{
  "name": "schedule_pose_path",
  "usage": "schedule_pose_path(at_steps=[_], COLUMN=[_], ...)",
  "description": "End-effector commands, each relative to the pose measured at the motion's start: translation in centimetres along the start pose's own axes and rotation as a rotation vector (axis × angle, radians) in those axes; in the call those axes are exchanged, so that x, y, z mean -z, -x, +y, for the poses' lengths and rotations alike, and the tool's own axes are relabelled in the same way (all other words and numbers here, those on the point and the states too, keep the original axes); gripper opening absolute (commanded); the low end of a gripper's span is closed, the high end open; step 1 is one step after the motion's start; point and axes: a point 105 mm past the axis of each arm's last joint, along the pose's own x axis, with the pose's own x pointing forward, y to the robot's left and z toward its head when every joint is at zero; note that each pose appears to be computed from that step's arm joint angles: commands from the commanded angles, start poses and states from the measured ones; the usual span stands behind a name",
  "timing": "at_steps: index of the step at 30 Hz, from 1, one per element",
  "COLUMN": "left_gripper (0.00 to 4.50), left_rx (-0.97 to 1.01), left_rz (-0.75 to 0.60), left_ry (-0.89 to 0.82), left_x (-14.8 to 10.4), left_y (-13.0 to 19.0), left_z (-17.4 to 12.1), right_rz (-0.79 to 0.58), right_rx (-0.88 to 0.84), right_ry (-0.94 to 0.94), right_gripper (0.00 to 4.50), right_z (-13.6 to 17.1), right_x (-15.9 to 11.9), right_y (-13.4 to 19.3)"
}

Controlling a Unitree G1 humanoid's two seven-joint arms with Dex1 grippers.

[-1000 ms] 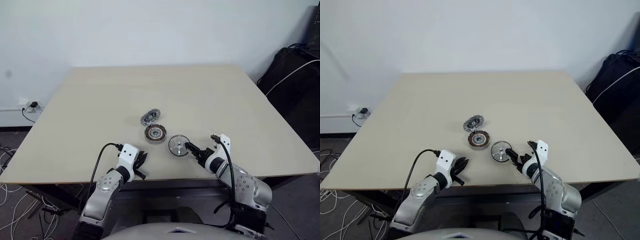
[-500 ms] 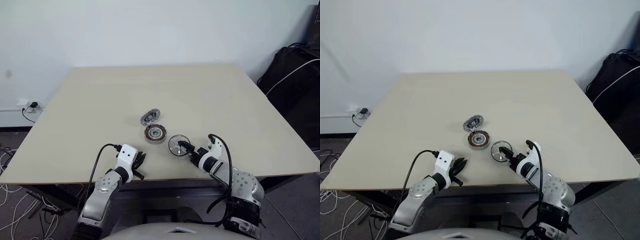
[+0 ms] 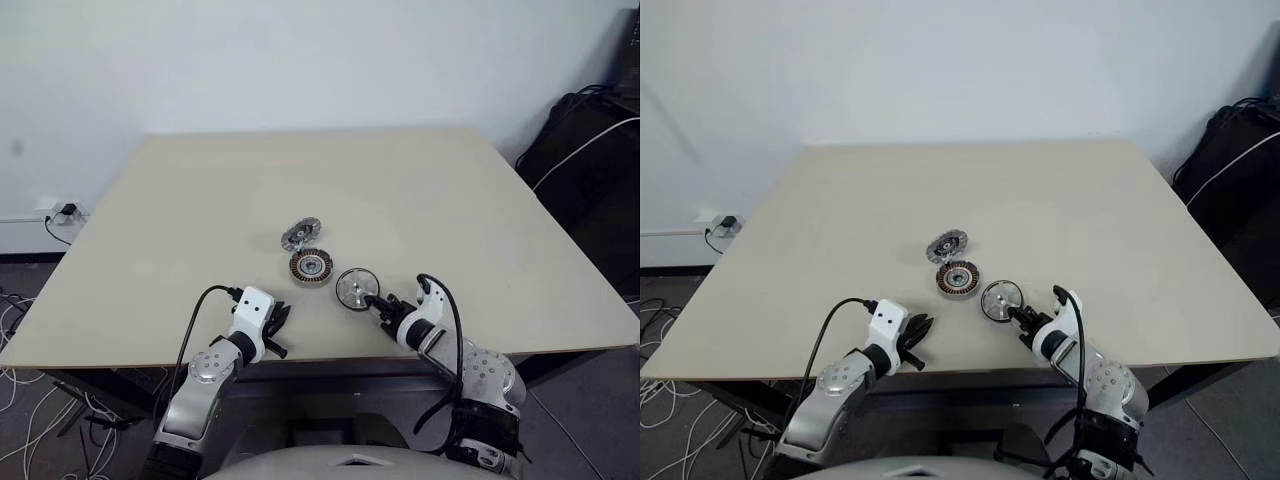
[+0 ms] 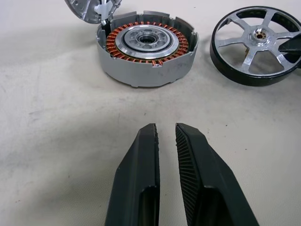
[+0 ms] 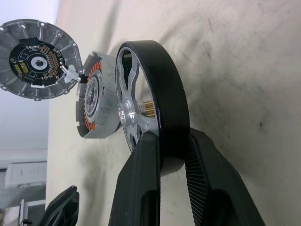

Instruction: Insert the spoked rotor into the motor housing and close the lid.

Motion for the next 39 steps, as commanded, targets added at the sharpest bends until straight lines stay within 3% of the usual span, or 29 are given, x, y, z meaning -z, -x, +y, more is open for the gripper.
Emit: schedule_pose_path(at_steps=[1, 14, 23, 39], left_gripper=[0.65, 0.65, 0.65, 0.65], left_rx=[0.0, 0.0, -0.011, -0.053], left_rz=[-0.036, -0.03, -0.034, -0.037], left_ry=[-0.014, -0.005, -0.008, -0.001], left_x=[-1.0, -0.7, -0.8, -0.8], left_y=[-0.1, 0.1, 0.2, 0.9], left_z=[0.2, 0.1, 0.3, 0.7], right_rz=[0.013, -0.084, 0.022, 0.118], right_rx=[0.002, -0.247, -0.31, -0.247], right_ry=[0.019, -0.103, -0.149, -0.162], right_gripper=[0.4, 0.4, 0.4, 0.4], right_z=[0.3, 7.1, 11.7, 11.7], right_x=[0.2, -1.6, -0.2, 2.0], right_y=[0.2, -0.3, -4.1, -7.9])
